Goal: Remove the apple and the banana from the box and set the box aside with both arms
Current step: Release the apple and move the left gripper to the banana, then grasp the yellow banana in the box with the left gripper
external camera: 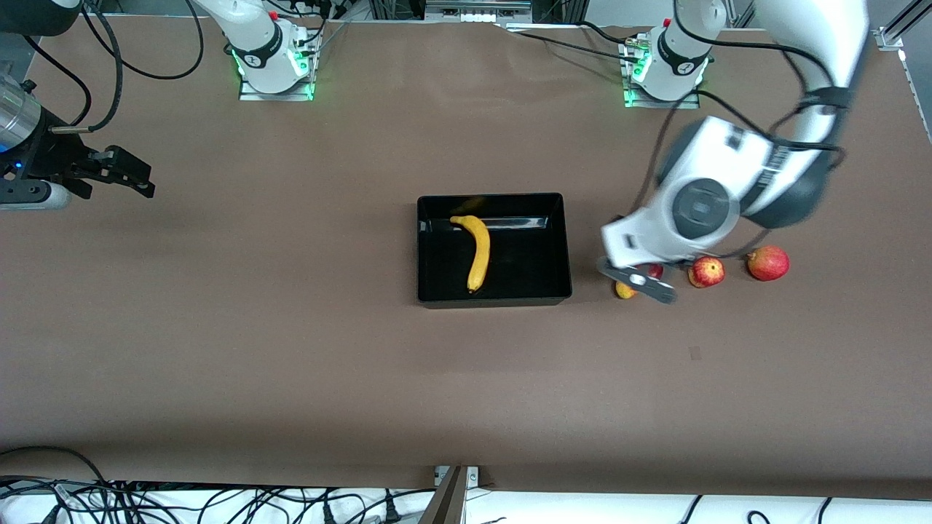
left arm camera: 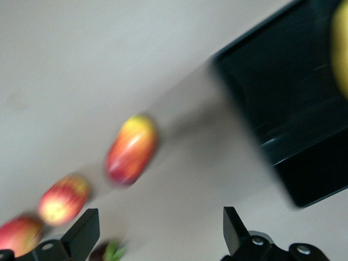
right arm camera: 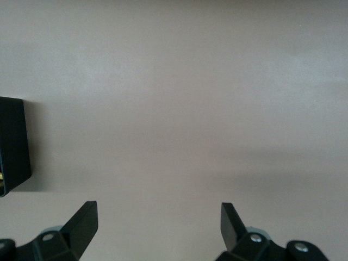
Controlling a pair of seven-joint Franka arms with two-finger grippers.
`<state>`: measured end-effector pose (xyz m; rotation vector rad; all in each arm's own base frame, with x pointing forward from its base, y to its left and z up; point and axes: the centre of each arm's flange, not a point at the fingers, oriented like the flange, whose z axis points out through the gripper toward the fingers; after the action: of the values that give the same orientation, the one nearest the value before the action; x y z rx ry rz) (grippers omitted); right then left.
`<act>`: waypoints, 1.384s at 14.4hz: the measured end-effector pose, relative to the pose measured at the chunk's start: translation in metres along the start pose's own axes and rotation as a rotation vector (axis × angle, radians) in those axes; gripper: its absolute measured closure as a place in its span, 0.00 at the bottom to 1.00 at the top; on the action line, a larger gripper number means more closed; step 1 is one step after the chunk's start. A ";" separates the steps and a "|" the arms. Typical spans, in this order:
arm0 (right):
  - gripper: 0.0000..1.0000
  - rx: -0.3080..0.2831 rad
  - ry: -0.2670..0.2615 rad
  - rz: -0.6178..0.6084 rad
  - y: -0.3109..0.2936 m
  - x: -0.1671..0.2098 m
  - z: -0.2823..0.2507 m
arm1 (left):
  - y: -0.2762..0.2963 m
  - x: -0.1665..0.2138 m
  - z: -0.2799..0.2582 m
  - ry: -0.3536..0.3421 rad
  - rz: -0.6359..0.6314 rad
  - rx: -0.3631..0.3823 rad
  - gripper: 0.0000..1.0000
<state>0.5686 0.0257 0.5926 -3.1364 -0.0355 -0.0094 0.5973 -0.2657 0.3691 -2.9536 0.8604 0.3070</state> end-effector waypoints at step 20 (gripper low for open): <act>0.00 0.001 0.039 0.008 0.002 0.003 -0.014 | 0.285 0.072 0.198 0.316 -0.187 0.021 0.18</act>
<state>0.5719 0.0242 0.6071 -3.1344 -0.0224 -0.0703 0.4696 -0.5238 0.1632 -3.0788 0.5962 -0.1810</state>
